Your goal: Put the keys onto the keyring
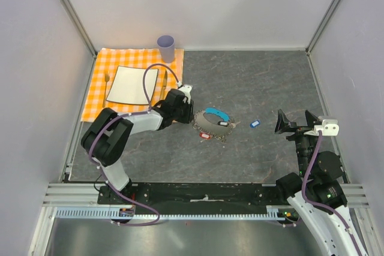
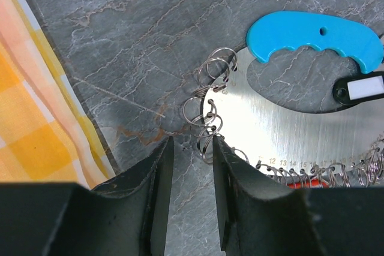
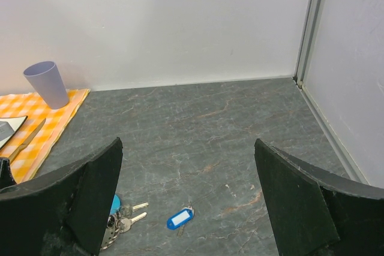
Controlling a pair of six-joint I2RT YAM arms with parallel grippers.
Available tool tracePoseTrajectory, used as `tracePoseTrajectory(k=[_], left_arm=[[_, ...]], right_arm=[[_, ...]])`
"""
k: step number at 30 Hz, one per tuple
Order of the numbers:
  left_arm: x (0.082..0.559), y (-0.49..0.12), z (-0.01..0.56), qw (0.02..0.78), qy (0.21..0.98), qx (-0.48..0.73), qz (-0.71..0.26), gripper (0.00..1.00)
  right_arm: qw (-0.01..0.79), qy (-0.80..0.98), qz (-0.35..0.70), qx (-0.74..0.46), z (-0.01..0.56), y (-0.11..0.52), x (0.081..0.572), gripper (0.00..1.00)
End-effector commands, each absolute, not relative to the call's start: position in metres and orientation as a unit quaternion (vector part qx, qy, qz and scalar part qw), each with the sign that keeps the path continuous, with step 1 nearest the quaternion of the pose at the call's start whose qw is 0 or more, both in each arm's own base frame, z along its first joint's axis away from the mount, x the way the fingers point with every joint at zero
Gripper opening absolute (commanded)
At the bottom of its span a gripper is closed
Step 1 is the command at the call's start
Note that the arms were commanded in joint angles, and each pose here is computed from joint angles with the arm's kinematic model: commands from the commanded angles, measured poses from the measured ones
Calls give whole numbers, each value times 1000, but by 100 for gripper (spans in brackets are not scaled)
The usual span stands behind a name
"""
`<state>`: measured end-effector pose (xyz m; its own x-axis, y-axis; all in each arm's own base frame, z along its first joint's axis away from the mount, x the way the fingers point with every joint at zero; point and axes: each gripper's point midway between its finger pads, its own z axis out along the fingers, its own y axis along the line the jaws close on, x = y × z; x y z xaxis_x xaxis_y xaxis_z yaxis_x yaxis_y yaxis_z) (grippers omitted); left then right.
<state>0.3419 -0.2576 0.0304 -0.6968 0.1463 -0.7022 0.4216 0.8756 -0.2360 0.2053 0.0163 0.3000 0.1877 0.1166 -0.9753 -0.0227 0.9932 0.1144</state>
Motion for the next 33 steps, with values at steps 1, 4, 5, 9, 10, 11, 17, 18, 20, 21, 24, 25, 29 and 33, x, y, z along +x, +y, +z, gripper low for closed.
tracePoseTrajectory(k=[1,4,5,9,10,11,17,18,20,21,24,25,29,33], left_arm=[[363,-272,47,393,879,171,-208,40],[368,-272,44,394,881,167,-200,40],[369,-271,44,395,882,166,-197,40],[373,-268,48,406,879,170,-185,40],[374,-267,49,408,878,172,-181,40],[375,-268,50,409,876,177,-181,40],[369,-270,49,402,856,251,-206,42],[369,-269,47,402,851,272,-202,42],[367,-269,47,398,847,286,-207,42],[367,-268,45,401,838,311,-199,42],[365,-269,43,399,824,349,-201,41],[365,-269,44,398,820,358,-203,29],[361,-275,44,398,800,388,-225,24],[362,-278,41,398,790,407,-229,25]], right_arm=[[776,627,53,30,305,21,207,98],[776,628,54,29,304,22,207,98],[776,628,54,29,304,22,207,98],[776,628,55,28,304,22,207,98],[777,627,56,27,305,22,207,98],[776,627,56,27,304,22,207,98],[777,627,58,23,304,24,207,98],[778,625,59,23,306,24,206,98],[778,626,59,21,305,24,207,98],[777,626,59,20,305,25,207,98],[778,625,62,16,305,26,207,98],[778,625,63,16,305,27,207,98],[777,626,65,9,305,29,207,98],[777,626,66,8,305,30,207,98]])
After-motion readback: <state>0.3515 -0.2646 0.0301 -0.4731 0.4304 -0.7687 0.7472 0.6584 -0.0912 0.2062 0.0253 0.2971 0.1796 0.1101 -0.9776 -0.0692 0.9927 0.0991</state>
